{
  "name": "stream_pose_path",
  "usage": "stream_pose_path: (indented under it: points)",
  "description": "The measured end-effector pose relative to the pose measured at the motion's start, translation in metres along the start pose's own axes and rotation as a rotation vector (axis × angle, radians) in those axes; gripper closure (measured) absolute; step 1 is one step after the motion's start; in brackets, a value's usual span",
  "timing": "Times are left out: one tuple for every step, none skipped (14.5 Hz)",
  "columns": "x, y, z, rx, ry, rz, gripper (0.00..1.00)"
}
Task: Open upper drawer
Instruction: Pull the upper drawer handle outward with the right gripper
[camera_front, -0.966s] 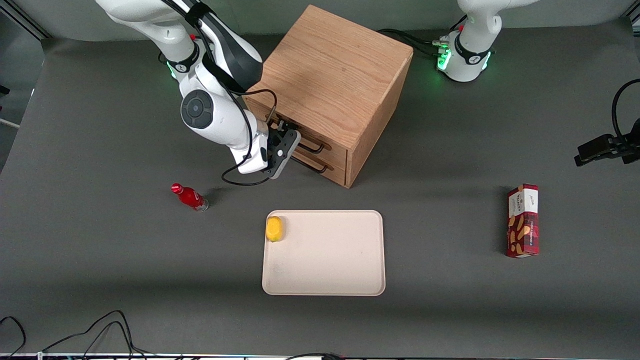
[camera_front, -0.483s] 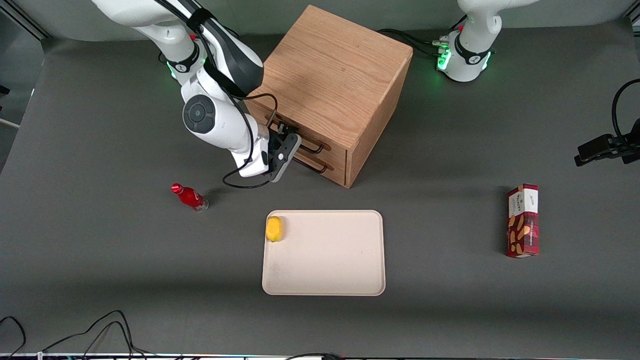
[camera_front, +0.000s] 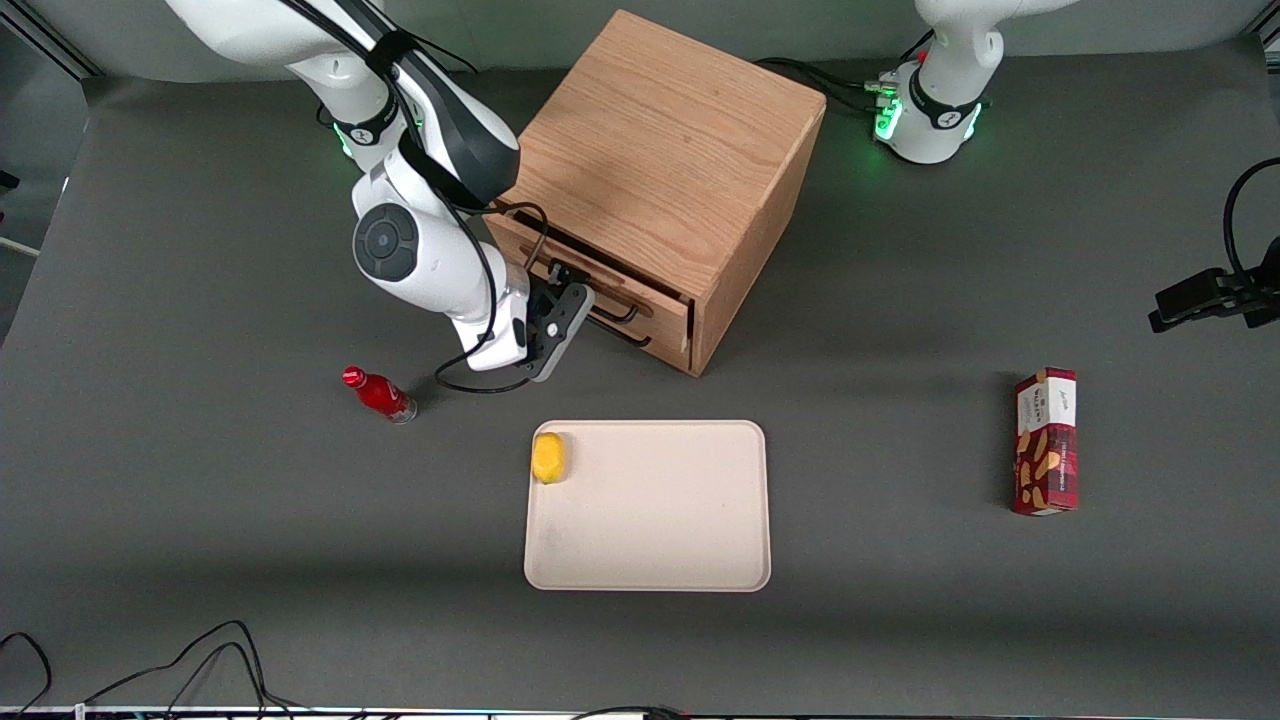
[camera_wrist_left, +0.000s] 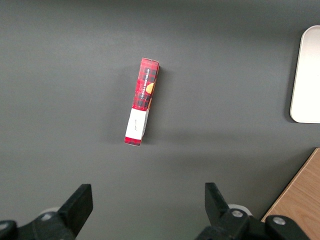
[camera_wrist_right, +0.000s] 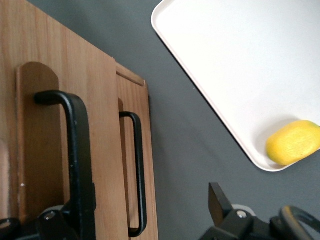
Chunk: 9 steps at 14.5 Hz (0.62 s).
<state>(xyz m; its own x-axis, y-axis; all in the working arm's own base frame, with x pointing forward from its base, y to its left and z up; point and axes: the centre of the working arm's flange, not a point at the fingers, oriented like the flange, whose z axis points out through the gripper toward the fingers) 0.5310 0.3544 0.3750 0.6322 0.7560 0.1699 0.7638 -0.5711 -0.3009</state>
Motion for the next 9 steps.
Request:
stream_pose_path:
  points:
    - [0.001,0.004,-0.002,-0.007,0.003,0.0,0.0]
    - [0.002,0.008,-0.004,-0.012,0.005,0.001,0.0]
    - [0.003,0.011,-0.005,-0.015,0.008,0.004,0.0]
    - [0.004,0.014,-0.006,-0.017,0.011,0.006,0.0]
    - [0.005,0.017,-0.007,-0.018,0.014,0.009,0.0]
    - [0.005,0.02,-0.008,-0.019,0.015,0.012,0.0]
    - [0.005,0.023,-0.01,-0.02,0.015,0.016,0.0]
    - [0.006,0.026,-0.012,-0.024,0.014,0.016,0.0]
    - [0.006,0.028,-0.013,-0.03,0.014,0.015,0.0]
